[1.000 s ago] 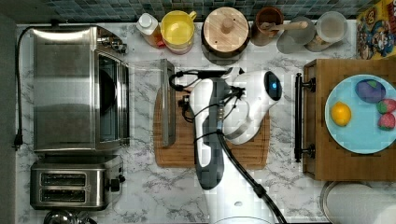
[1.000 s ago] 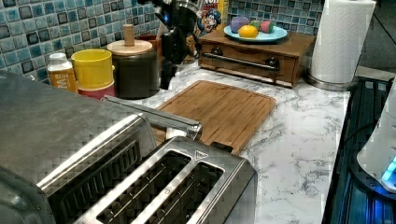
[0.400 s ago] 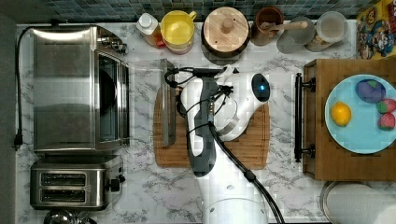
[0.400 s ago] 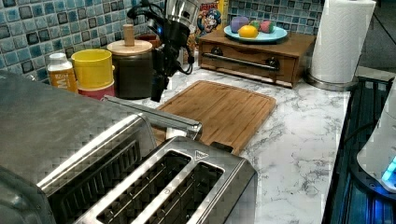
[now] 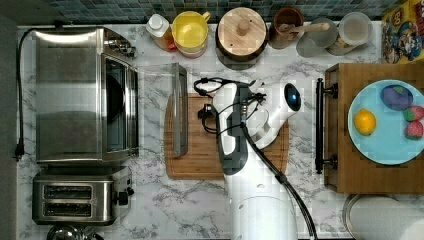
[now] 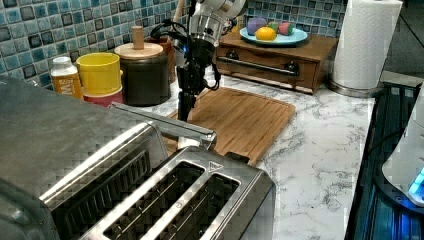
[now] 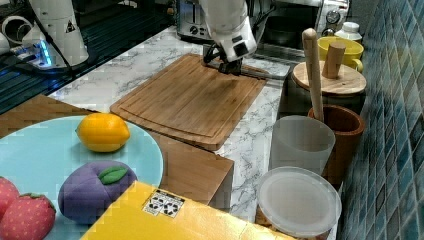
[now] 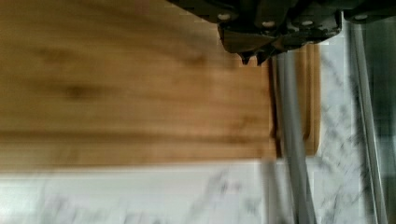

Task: Close the oven.

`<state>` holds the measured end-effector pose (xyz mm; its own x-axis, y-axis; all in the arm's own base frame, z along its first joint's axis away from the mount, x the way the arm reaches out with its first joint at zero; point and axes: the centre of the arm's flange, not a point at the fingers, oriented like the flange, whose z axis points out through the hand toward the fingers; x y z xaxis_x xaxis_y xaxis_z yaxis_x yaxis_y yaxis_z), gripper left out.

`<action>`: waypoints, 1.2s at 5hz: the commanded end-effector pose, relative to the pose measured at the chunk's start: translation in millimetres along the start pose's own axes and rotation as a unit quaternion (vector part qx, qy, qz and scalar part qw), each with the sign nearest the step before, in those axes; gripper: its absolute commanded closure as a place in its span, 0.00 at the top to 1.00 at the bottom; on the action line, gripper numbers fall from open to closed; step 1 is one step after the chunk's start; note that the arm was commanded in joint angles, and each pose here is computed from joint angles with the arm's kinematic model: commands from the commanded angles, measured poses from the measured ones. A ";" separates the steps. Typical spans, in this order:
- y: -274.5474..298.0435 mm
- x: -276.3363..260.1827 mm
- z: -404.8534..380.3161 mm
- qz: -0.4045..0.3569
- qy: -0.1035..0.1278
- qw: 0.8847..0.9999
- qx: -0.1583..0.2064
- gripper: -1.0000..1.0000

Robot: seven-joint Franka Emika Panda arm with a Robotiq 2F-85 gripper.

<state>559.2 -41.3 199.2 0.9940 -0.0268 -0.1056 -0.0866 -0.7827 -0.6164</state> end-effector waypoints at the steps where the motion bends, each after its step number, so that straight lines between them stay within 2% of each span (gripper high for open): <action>1: -83.6 33.2 -37.0 -0.051 0.037 0.998 0.030 0.00; 2: -91.3 33.6 -24.5 -0.049 0.036 0.998 0.027 0.00; 3: -94.6 40.8 -10.2 -0.043 0.026 0.998 0.025 0.00; 4: -97.0 41.6 -13.4 -0.028 0.052 0.998 0.034 0.00; 5: -102.9 47.2 -15.0 -0.031 0.040 0.998 0.043 0.00; 6: -106.3 51.4 -2.3 -0.021 0.015 0.998 0.064 0.00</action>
<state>564.1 10.0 195.7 0.9899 0.0401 -0.1357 -0.0624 -0.7372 -0.6728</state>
